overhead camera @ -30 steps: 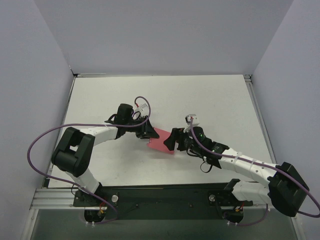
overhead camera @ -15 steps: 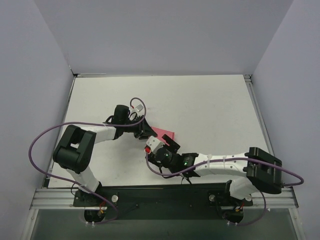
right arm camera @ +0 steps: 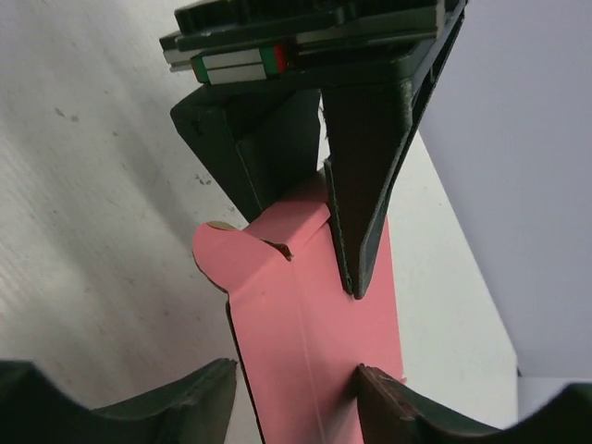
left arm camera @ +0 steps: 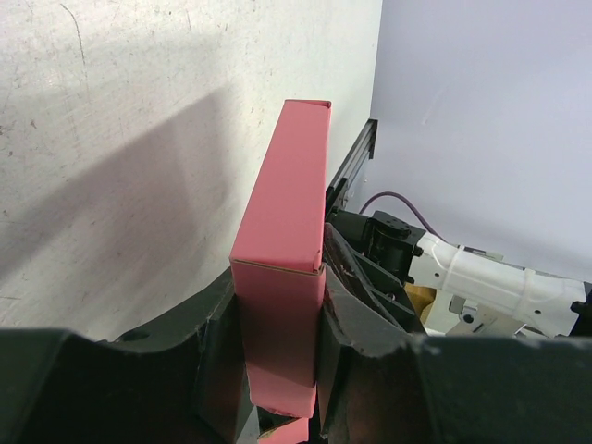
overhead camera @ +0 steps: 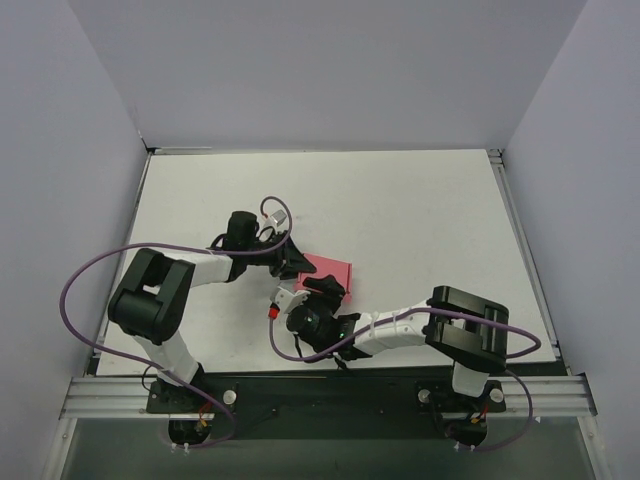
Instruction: Fold the paper box
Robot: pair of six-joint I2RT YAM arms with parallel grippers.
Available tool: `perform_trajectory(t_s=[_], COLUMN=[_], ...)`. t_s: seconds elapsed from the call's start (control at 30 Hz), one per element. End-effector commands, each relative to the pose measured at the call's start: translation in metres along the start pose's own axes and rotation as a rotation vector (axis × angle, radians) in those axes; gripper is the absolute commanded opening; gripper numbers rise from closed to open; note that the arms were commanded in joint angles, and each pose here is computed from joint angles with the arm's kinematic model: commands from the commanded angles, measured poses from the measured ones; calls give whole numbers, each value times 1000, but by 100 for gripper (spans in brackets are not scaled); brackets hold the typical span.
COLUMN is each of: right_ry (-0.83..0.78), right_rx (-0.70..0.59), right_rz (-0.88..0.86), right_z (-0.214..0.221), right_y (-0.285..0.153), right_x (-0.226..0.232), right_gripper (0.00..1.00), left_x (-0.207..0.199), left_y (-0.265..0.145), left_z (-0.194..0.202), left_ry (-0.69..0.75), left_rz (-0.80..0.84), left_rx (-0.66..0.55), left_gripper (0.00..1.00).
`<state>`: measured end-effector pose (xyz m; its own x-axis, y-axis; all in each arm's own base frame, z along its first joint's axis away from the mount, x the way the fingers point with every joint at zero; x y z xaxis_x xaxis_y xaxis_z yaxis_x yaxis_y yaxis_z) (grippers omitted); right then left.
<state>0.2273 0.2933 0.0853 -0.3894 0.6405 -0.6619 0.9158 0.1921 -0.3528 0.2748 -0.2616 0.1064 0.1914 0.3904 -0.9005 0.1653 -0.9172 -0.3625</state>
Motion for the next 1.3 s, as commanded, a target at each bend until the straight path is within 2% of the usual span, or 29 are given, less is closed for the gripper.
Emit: perform_trajectory(t_s=[0.0, 0.03, 0.13, 0.2, 0.27, 0.4, 0.5, 0.63, 0.67, 0.73, 0.8, 0.93, 1.07, 1.27], right_ry=[-21, -35, -65, -119, -115, -101, -86, -18, -22, 33, 60, 67, 68, 129], right_rx=[-18, -13, -20, 13, 51, 114, 180, 248, 307, 330, 400, 428, 459, 484], right_rz=[122, 121, 76, 6, -29, -98, -129, -257, -283, -341, -439, -525, -609, -789], right_z=[-16, -13, -14, -8, -5, 2, 9, 7, 17, 8, 15, 11, 11, 9], right_y=[2, 3, 3, 2, -4, -15, -22, -35, -37, -41, -45, -42, -38, -31], right_x=[-20, -19, -15, -9, -10, -15, -27, -37, -44, -50, -51, -47, -36, -16], right_gripper=[44, 34, 24, 23, 17, 13, 12, 12, 13, 14, 15, 15, 15, 15], left_x=[-11, -11, -13, -19, -18, -15, -11, -3, 4, 5, 9, 8, 4, -13], left_y=[-2, -2, -2, -4, -5, -10, -14, -25, -30, -43, -65, -98, -110, -117], left_z=[-3, -2, -3, -5, -5, -6, -4, 0, -1, -7, -22, -48, -53, -49], left_ry=[32, 31, 36, 64, 83, 127, 162, 226, 211, 237, 232, 256, 307, 437], left_rz=[63, 65, 77, 93, 78, 18, -29, -110, -158, -194, -241, -302, -364, -368], left_rx=[1, 4, 5, 4, 7, 11, 20, 24, 16, -26, -125, -282, -310, -328], left_gripper=[29, 29, 34, 50, 67, 78, 81, 82, 82, 83, 83, 83, 83, 82])
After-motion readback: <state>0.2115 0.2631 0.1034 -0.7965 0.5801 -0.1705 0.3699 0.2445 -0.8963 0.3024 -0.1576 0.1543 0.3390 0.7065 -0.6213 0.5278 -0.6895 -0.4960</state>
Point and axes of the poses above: each gripper's point midway between its finger pads, its own y axis out along the fingers, its own x axis along the line the jaws close on, z = x × y, the point moved 2 cm from there along -y, back along the fingers, and after that the axes turned 10 degrees about y, right-handed, at the moved point
